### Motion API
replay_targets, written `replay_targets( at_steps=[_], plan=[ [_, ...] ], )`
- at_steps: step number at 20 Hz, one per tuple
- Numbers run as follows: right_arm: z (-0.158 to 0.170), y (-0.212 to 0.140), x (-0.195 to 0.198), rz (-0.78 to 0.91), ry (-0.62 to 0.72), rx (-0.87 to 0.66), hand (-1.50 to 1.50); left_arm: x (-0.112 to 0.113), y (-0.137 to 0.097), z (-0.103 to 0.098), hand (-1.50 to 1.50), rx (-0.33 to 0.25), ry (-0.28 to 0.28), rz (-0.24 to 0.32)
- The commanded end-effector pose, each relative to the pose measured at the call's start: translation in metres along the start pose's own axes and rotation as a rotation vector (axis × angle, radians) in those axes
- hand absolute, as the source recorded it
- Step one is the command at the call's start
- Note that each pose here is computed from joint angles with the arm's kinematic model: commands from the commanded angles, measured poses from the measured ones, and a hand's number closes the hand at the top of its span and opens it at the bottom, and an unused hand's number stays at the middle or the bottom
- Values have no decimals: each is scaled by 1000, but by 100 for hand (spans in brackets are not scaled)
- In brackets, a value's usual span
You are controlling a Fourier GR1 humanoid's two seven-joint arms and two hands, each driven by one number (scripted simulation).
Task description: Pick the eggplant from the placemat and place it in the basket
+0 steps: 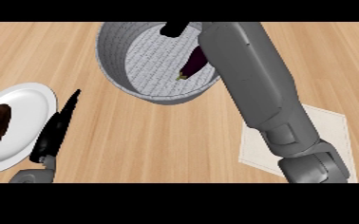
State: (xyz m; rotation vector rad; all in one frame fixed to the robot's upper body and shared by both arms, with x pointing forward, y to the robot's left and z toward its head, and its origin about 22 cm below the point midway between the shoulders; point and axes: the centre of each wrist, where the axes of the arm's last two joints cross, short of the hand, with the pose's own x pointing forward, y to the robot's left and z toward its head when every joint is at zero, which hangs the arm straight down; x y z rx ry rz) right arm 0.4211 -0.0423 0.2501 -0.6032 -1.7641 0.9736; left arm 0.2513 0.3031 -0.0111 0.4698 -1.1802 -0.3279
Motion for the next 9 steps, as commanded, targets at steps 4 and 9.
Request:
replay_targets(
  at_steps=[4,9],
  plan=[
    [-4,-4,-31,-216,115,-190,-150,-2,16,3,0,3,21,1],
    [-1,-37,-57,-308,275,-251,-150,6,-5,8,0,24,18,0]
  ],
)
